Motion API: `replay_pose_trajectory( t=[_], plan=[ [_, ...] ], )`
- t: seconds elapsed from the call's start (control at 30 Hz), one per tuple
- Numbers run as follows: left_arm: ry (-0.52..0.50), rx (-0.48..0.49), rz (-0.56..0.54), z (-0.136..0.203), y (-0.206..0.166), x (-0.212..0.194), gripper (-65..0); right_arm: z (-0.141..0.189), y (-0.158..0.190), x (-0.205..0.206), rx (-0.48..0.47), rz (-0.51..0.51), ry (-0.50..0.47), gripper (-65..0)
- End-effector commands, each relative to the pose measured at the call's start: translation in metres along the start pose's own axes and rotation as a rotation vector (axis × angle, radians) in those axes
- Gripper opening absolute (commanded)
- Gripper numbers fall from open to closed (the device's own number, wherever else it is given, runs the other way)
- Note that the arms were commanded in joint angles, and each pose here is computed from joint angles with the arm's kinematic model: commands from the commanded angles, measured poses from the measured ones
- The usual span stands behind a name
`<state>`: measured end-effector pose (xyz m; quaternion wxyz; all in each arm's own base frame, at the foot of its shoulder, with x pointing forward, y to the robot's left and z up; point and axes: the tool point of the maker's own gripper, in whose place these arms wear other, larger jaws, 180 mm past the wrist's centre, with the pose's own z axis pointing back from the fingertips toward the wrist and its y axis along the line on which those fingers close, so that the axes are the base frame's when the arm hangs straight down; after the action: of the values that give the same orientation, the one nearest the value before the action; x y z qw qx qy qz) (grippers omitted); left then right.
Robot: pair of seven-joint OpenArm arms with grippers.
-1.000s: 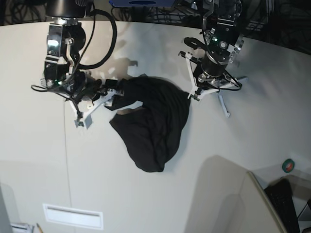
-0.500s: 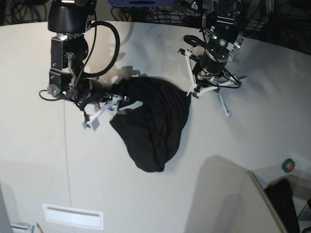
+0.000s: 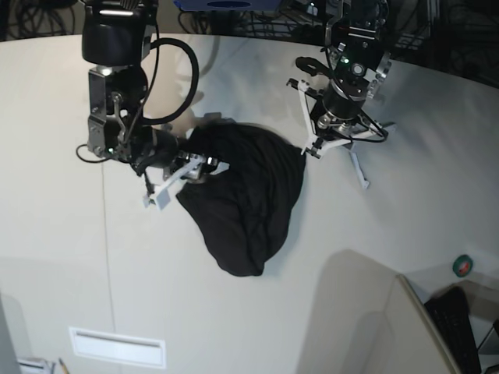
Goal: Layout the t-shirt on the table in an organized manner, then fold the t-shirt properly
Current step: 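Drag the grasped t-shirt edge away from the left gripper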
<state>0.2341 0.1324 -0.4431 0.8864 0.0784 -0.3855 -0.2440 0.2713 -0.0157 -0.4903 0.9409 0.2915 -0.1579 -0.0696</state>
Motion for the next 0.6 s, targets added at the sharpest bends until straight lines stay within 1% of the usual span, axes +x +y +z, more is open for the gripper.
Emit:
replay_pose_trajectory(
  t=[0.0,0.03,0.07,0.13,0.17,0.23,0.3,0.37,0.47,0.57],
  plan=[
    [-0.032,0.016,-0.001,0.001,0.005,0.009,-64.7,0.0,0.003,0.001,-0.001,0.015,0.03,-33.2],
    [-0.031,0.015,-0.001,0.001,0.004,0.009,-64.7,-0.002,0.005,0.0,0.005,0.018,0.061,-37.5],
    [-0.03,0.015,-0.001,0.001,0.004,0.008,-64.7,-0.005,0.006,-0.006,0.007,0.016,0.113,-44.1],
    [-0.031,0.013,0.004,0.0,0.004,0.009,-64.7,-0.01,0.007,-0.014,0.015,0.007,0.206,-59.3],
    [-0.031,0.013,0.004,0.0,0.004,0.009,-64.7,-0.011,0.008,-0.016,0.015,0.008,0.241,-65.0],
    [-0.031,0.013,0.005,0.0,0.004,0.009,-64.7,-0.012,0.009,-0.02,0.017,0.006,0.284,-65.0],
    [-0.03,0.012,0.006,0.0,0.004,0.008,-64.7,-0.011,0.009,-0.02,0.018,0.008,0.292,-65.0],
    [-0.03,0.012,0.006,0.0,0.004,0.008,-64.7,-0.005,-0.003,-0.018,-0.007,0.011,0.306,-65.0],
    [-0.031,0.01,0.008,0.0,0.003,0.008,-64.8,0.009,-0.018,-0.003,-0.047,0.033,0.305,-65.0],
    [-0.03,0.009,0.01,0.0,0.003,0.008,-64.8,0.029,-0.038,0.022,-0.105,0.065,0.271,-65.0]
  ],
)
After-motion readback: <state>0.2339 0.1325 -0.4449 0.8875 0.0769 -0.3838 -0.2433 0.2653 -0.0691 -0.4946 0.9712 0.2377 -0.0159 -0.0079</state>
